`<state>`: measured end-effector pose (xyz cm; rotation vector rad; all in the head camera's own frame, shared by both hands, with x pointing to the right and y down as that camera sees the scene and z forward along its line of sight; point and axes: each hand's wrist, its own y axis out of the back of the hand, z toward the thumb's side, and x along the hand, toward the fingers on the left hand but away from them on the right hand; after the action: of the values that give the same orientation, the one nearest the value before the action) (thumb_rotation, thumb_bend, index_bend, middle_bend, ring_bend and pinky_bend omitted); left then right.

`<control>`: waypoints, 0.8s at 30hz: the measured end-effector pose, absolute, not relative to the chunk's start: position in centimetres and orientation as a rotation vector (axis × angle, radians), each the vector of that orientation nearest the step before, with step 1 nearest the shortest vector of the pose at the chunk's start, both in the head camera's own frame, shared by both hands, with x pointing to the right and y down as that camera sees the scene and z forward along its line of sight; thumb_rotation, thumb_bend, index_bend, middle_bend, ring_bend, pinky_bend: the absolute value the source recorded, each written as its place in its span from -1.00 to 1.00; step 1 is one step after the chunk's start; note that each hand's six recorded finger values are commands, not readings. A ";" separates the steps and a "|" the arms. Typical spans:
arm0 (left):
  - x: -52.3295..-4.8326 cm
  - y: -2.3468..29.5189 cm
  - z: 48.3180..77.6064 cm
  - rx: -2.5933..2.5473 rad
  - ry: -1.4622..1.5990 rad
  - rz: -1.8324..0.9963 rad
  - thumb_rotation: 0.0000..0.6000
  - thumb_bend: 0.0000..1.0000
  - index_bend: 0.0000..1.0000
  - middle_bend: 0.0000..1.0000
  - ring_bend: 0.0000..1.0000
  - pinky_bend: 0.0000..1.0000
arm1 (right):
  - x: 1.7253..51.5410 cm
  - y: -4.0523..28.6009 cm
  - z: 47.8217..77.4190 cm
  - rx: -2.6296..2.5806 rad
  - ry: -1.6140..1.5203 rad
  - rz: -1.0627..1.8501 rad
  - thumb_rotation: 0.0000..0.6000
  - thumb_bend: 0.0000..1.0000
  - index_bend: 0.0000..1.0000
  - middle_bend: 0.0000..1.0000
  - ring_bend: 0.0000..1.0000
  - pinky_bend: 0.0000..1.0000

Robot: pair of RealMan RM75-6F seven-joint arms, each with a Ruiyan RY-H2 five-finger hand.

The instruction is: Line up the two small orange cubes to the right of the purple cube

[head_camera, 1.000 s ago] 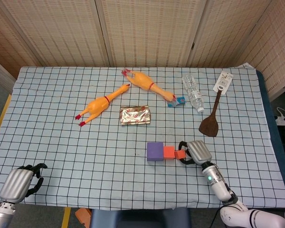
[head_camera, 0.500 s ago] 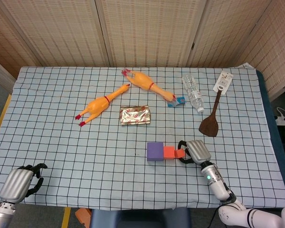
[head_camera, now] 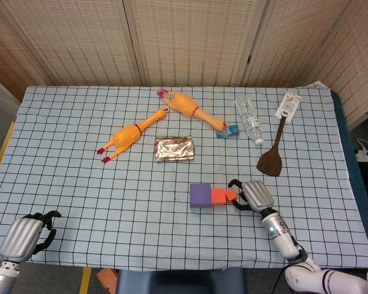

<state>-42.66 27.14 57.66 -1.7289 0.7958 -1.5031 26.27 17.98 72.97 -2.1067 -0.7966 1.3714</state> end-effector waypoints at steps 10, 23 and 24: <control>-42.7 27.2 57.7 -1.728 0.791 -1.506 1.00 -0.11 -0.25 0.12 -0.01 0.13 | 28.2 17.5 71.4 -2.073 -0.770 1.409 1.00 -0.51 -0.23 1.00 0.75 1.00; -42.6 27.2 57.7 -1.727 0.790 -1.503 1.00 -0.10 -0.25 0.12 -0.01 0.13 | 28.8 18.0 71.7 -2.053 -0.688 1.514 1.00 0.09 -0.02 1.00 0.75 1.00; -42.6 27.2 57.7 -1.727 0.790 -1.503 1.00 -0.10 -0.25 0.12 -0.01 0.13 | 28.7 18.1 71.7 -2.060 -0.684 1.514 1.00 0.11 -0.01 1.00 0.75 1.00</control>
<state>-42.58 27.18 57.70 -1.7271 0.7897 -1.5031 28.71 18.08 71.72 -2.0601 -0.6844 1.5136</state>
